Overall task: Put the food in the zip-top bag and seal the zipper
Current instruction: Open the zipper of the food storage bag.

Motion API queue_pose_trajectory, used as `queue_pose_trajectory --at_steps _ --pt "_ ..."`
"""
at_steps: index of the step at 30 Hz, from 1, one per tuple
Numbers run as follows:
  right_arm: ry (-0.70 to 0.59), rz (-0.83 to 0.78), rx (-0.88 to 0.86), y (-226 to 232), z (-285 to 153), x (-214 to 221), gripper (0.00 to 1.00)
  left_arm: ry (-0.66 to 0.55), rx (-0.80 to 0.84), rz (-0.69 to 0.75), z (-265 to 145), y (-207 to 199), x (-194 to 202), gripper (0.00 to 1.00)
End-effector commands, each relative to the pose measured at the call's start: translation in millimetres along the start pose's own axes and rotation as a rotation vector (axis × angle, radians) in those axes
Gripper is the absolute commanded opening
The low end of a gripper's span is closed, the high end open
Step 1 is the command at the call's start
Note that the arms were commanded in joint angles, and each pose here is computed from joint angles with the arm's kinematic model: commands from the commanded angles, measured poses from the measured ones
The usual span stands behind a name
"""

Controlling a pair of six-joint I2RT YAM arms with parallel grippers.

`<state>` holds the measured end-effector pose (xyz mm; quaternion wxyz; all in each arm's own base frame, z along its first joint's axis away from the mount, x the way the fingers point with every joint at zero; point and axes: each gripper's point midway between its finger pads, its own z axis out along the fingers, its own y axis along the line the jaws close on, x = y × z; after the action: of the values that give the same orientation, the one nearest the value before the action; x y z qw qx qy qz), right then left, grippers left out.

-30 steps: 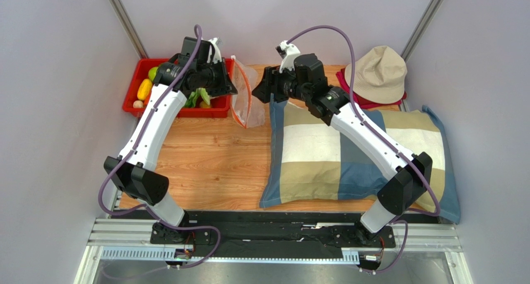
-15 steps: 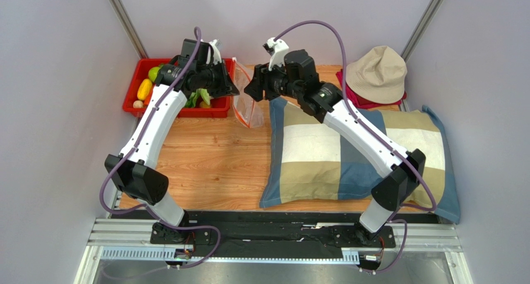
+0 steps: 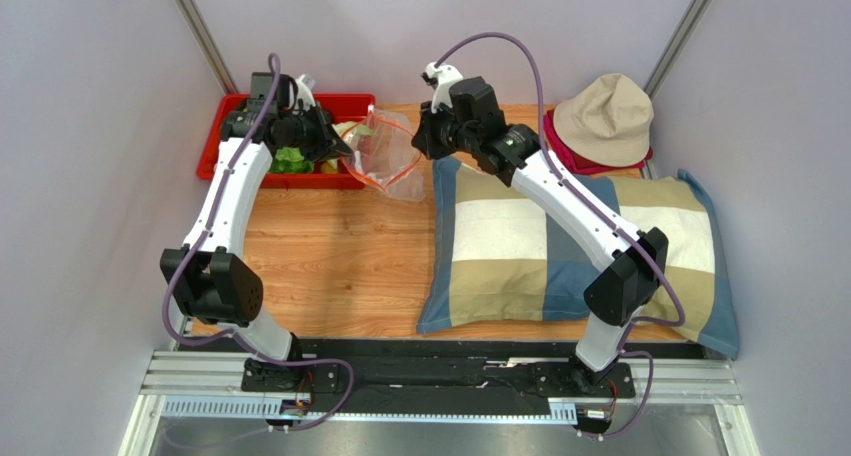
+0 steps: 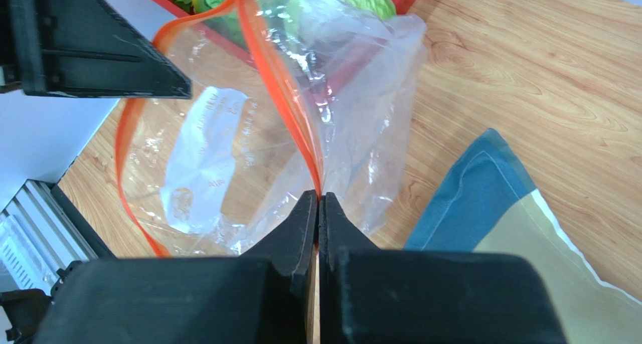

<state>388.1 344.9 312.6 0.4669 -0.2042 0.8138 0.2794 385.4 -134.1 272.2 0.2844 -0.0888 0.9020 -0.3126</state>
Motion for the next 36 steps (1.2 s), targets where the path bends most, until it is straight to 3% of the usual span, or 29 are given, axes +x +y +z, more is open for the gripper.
queue_pose_trajectory --at_steps 1,4,8,15,19,23,27,31,36 --pt "-0.030 -0.006 -0.027 -10 -17 -14 0.00 -0.008 0.162 0.070 -9 -27 -2 0.00" --pt "-0.018 -0.016 -0.040 -14 -13 -12 0.00 0.005 0.230 0.037 -9 -37 3 0.00" --pt "-0.001 0.042 -0.096 -6 2 -14 0.22 -0.007 0.314 -0.003 -10 -56 -1 0.00" --pt "0.056 0.142 -0.118 -4 18 3 0.22 0.020 0.361 -0.103 -3 -59 1 0.00" --pt "0.073 0.176 -0.138 0 17 6 0.30 0.031 0.359 -0.162 6 -52 4 0.00" --pt "0.083 0.200 -0.148 0 17 6 0.19 0.041 0.371 -0.217 12 -49 2 0.00" --pt "0.119 0.227 -0.161 3 18 12 0.37 0.018 0.391 -0.245 12 -48 -7 0.00" --pt "0.125 0.243 -0.135 -6 24 12 0.43 0.043 0.431 -0.274 13 -51 -2 0.00" --pt "0.102 0.291 -0.150 -14 26 0 0.06 0.072 0.454 -0.280 12 -52 3 0.00"
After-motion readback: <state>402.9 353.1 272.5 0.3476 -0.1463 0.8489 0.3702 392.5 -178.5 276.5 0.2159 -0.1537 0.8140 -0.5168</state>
